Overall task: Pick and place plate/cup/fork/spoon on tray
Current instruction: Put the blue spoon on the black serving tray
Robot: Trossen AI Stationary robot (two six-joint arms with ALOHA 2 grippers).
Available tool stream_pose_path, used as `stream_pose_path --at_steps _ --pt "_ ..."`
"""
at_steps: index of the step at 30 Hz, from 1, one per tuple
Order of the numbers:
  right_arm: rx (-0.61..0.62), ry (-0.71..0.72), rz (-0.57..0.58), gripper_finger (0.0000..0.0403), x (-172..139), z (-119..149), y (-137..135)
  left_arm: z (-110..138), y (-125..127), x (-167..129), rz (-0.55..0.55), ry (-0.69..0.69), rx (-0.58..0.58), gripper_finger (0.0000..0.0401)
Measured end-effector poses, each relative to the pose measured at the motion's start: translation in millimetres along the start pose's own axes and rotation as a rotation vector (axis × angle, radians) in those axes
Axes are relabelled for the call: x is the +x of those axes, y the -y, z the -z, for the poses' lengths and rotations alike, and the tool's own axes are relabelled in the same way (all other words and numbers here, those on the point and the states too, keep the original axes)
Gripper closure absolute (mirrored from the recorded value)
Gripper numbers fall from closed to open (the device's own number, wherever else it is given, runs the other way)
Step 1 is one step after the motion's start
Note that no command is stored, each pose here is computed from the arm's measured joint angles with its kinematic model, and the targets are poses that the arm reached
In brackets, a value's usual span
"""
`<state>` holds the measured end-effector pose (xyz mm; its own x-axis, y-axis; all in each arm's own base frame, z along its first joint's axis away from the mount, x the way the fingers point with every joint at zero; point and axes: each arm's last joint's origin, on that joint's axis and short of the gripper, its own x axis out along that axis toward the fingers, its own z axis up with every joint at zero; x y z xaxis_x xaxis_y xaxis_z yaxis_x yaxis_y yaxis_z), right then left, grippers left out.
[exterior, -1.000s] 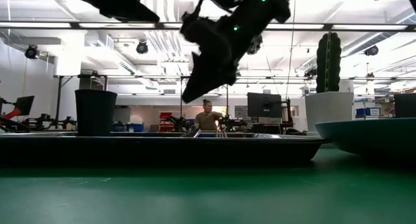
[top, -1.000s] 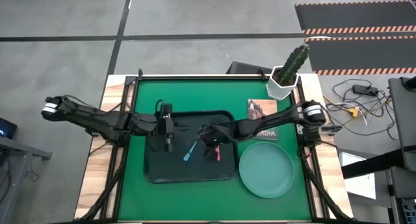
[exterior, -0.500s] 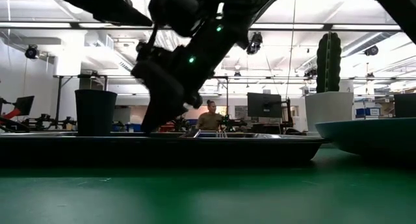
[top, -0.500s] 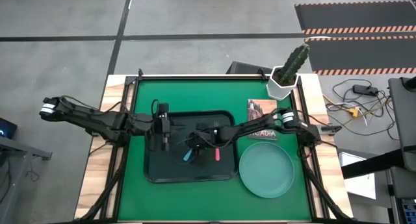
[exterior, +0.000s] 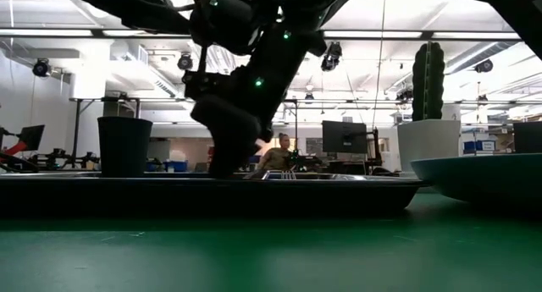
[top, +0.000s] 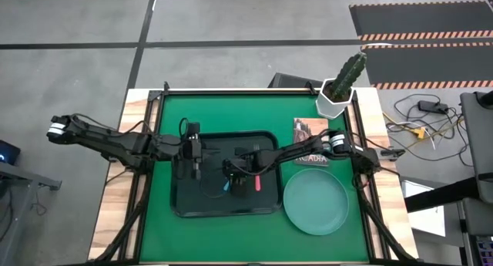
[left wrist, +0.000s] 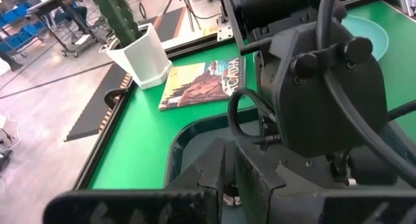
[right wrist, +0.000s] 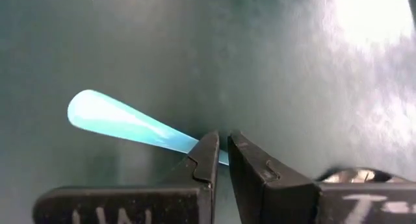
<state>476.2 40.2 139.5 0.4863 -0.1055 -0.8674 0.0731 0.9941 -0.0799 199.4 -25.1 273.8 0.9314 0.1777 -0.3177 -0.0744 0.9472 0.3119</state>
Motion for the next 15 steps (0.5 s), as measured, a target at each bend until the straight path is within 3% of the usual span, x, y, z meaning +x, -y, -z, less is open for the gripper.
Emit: stream_pose_path --at_steps 10,15 --pt "-0.051 -0.192 -0.01 0.0376 -21 13 3 0 0 0 0.0 0.0 -0.001 0.0384" --pt "-0.071 -0.2 -0.012 0.0376 -33 12 3 0 0 0 0.0 0.002 -0.001 0.0384"
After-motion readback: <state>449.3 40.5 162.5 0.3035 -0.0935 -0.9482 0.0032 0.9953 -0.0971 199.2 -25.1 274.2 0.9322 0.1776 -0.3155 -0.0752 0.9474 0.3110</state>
